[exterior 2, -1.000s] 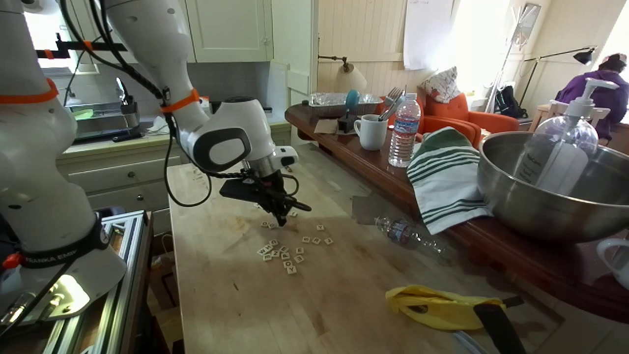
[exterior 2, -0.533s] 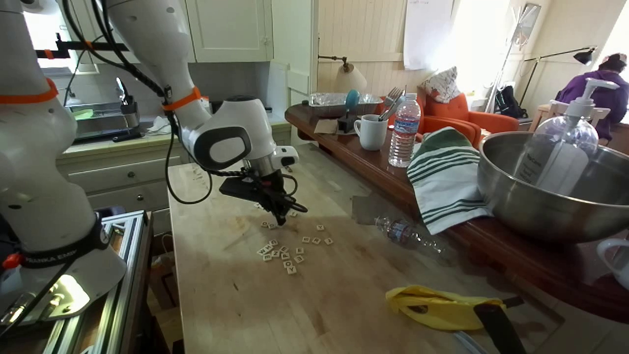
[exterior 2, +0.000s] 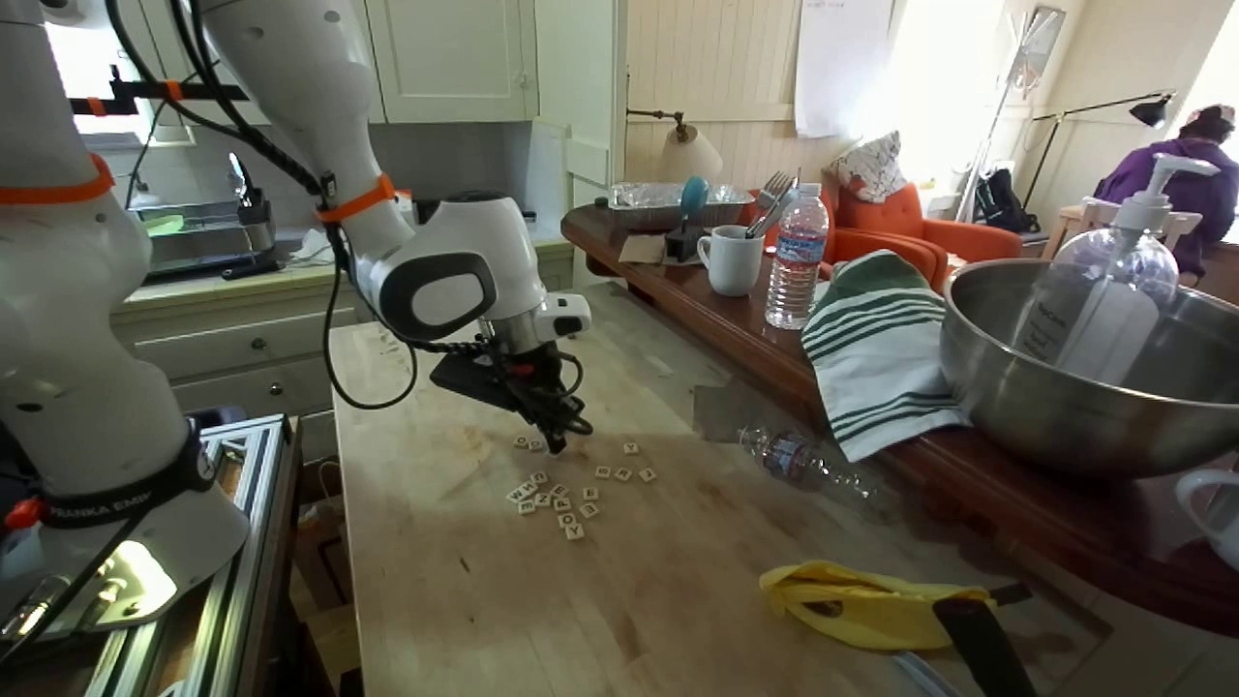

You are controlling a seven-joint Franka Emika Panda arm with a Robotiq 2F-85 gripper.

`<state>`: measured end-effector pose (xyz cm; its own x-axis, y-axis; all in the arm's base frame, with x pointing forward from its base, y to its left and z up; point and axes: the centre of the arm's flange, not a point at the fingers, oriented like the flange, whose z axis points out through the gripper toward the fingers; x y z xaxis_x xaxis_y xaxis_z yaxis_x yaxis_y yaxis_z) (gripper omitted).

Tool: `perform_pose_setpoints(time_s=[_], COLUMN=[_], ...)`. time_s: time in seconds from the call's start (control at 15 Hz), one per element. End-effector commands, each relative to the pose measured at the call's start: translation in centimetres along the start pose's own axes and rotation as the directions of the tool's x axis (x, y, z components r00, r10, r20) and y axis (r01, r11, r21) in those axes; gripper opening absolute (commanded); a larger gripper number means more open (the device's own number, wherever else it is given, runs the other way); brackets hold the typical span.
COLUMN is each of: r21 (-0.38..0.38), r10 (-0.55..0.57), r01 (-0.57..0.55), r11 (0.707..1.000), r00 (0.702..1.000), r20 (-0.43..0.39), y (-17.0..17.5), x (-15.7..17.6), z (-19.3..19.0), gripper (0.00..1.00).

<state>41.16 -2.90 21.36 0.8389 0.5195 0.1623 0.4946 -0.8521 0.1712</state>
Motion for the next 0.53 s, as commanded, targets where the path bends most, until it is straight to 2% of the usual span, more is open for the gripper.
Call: perform_pose_setpoints(time_s=[0.0, 0.47], r21=[0.036, 0.072], r10=[0.006, 0.005], r01=[-0.008, -0.009], r11=[0.999, 0.997], r00=[0.998, 0.998], r20=[0.055, 0.059], y=[-1.48, -2.24], x=[-1.39, -1.2], z=[1.02, 1.1], gripper=[0.0, 0.0])
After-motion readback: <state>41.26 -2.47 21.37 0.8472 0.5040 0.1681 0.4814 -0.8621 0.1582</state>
